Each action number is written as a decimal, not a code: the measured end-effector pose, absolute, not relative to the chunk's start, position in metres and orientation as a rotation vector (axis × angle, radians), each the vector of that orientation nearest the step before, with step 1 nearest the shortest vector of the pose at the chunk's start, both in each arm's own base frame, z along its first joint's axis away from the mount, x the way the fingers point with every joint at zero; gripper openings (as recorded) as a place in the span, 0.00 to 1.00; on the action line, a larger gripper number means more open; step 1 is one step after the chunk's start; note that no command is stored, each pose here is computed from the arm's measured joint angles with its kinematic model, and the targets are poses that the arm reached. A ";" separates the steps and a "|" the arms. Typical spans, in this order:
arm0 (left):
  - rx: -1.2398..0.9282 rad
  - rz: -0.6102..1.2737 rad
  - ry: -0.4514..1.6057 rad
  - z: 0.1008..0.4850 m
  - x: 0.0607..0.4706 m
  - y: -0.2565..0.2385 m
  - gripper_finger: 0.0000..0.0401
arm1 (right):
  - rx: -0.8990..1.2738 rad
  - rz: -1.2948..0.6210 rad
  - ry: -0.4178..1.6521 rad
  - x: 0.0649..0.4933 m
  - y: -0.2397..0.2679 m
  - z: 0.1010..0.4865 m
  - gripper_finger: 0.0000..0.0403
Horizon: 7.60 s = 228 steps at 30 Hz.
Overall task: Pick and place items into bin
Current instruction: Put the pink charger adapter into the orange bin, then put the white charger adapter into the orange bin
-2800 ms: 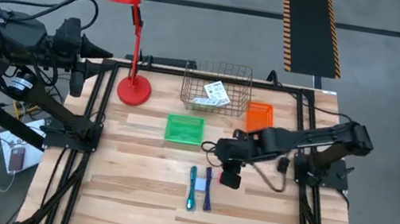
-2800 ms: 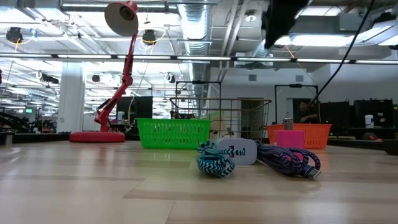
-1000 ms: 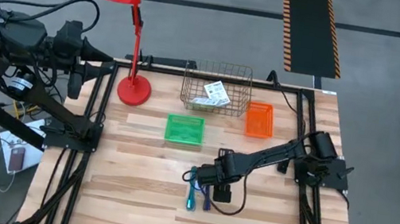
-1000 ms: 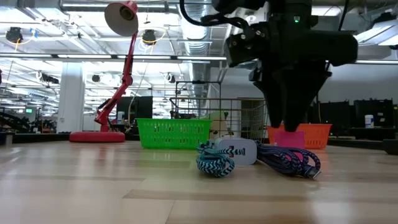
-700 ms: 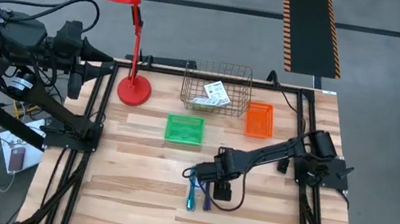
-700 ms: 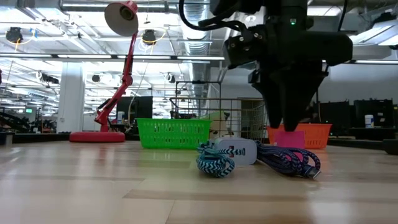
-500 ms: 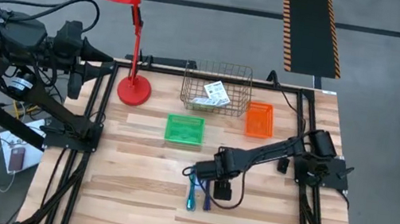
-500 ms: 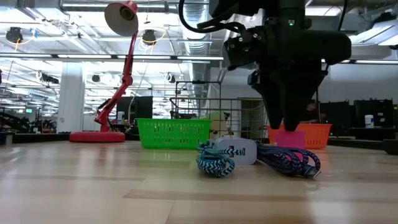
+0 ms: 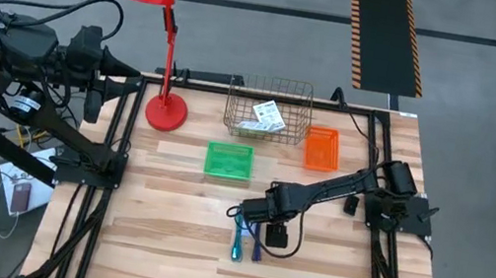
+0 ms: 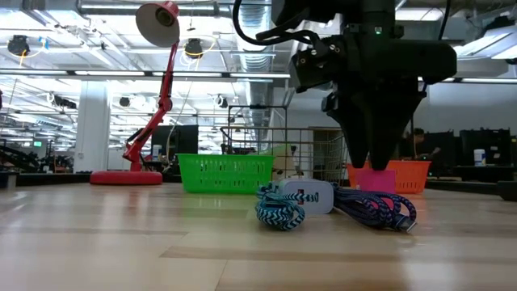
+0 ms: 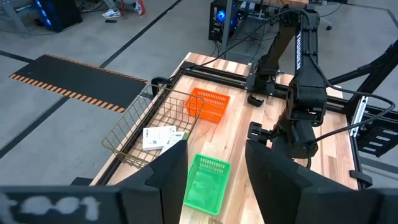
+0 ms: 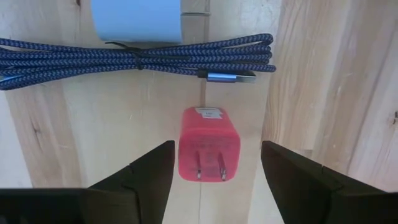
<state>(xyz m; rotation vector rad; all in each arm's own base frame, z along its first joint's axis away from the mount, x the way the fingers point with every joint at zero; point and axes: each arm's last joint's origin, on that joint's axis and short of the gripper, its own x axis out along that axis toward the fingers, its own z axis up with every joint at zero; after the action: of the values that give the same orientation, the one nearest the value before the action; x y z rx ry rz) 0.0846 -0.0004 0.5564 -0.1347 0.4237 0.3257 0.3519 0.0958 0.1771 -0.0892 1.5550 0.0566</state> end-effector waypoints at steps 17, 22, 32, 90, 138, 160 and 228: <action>-0.150 0.290 0.430 0.556 0.085 -0.001 0.38 | -0.137 0.102 1.567 0.350 0.098 0.177 0.58; -0.155 0.287 0.430 0.556 0.085 -0.002 0.38 | -0.131 0.106 1.544 0.352 0.098 0.177 0.58; -0.156 0.285 0.431 0.556 0.085 -0.002 0.38 | -0.115 0.121 1.546 0.352 0.098 0.177 0.58; -0.184 0.257 0.435 0.556 0.085 -0.003 0.38 | -0.100 0.184 1.580 0.351 0.093 0.177 0.58; -0.201 0.250 0.436 0.556 0.085 -0.003 0.38 | -0.096 0.174 1.553 0.340 0.084 0.138 0.37; -0.200 0.252 0.436 0.556 0.085 -0.003 0.38 | -0.186 -0.127 1.901 0.302 0.030 0.170 0.35; -0.135 0.231 0.444 0.556 0.085 -0.003 0.38 | -0.034 -0.403 1.503 0.302 -0.025 0.226 0.50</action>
<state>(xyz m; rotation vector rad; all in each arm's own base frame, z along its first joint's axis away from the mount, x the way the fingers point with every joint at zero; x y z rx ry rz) 0.0852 -0.0031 0.5559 -0.1347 0.4442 0.2306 0.3019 -0.0253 0.2259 -0.0337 1.5033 -0.4028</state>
